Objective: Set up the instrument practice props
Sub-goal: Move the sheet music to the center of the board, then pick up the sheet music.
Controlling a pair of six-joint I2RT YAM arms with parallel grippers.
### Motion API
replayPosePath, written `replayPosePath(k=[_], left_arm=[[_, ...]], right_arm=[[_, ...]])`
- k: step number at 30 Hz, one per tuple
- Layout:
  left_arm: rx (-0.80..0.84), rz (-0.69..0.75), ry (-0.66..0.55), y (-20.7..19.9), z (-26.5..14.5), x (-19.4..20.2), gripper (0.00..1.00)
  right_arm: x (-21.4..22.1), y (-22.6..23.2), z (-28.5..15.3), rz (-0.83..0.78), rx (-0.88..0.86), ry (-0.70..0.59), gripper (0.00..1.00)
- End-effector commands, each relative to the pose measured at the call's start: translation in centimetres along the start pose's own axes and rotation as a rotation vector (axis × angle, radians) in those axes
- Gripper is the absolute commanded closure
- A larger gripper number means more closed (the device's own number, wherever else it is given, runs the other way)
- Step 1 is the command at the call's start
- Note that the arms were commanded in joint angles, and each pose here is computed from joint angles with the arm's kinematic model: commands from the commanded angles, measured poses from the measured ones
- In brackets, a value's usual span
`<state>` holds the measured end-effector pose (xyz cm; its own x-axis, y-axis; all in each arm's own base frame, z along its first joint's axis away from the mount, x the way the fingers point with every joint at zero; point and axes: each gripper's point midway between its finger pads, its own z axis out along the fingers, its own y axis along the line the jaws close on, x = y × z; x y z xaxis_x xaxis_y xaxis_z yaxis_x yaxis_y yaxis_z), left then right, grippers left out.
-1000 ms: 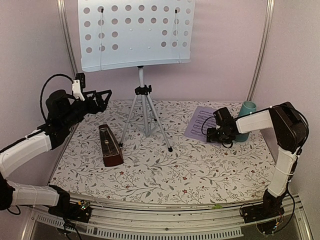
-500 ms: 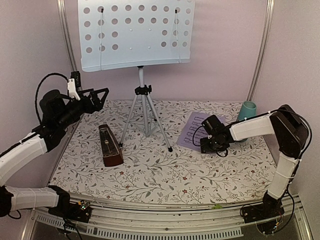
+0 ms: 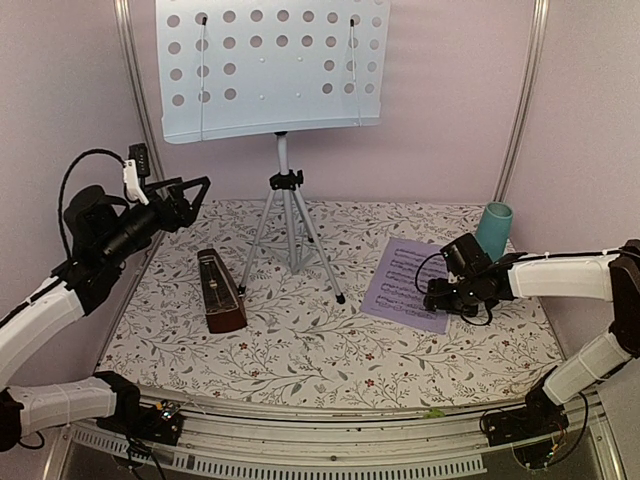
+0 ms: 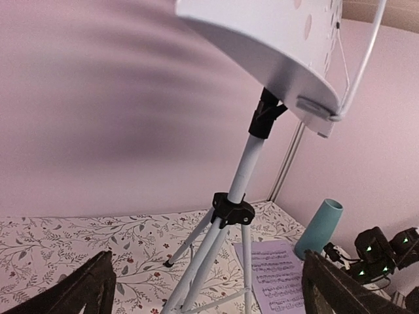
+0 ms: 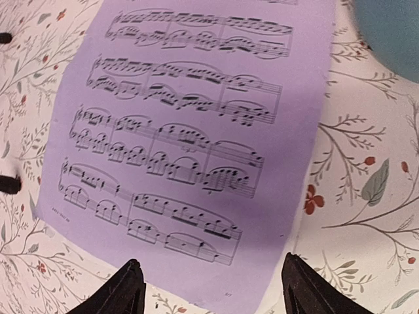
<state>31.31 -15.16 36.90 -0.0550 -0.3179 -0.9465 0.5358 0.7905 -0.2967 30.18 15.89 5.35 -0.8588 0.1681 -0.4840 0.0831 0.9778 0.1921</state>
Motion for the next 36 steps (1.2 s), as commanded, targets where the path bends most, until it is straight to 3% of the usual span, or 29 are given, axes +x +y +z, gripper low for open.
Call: replayPosePath(k=[1, 7, 18, 28, 36], left_arm=[[0.049, -0.01, 0.078, -1.8, -0.2, 2.4, 0.01], [0.117, 0.024, 0.183, -5.2, -0.2, 5.5, 0.01], [0.364, 0.152, 0.42, -16.0, -1.0, 15.9, 0.01], [0.532, 0.274, 0.623, -23.1, 5.0, 25.2, 0.05], [0.532, 0.356, 0.811, -22.2, 11.8, 34.5, 0.22]], right_arm=[[0.1, -2.1, 0.7, 0.083, 0.053, -0.004, 0.27], [-1.2, -3.2, 1.9, 0.106, 0.116, -0.025, 0.26], [-3.3, -2.0, 1.8, 0.135, -0.031, -0.049, 0.26], [-0.4, -1.5, 0.0, 0.187, -0.176, -0.013, 0.24], [0.5, -1.3, -0.4, 0.238, -0.284, -0.005, 0.24]])
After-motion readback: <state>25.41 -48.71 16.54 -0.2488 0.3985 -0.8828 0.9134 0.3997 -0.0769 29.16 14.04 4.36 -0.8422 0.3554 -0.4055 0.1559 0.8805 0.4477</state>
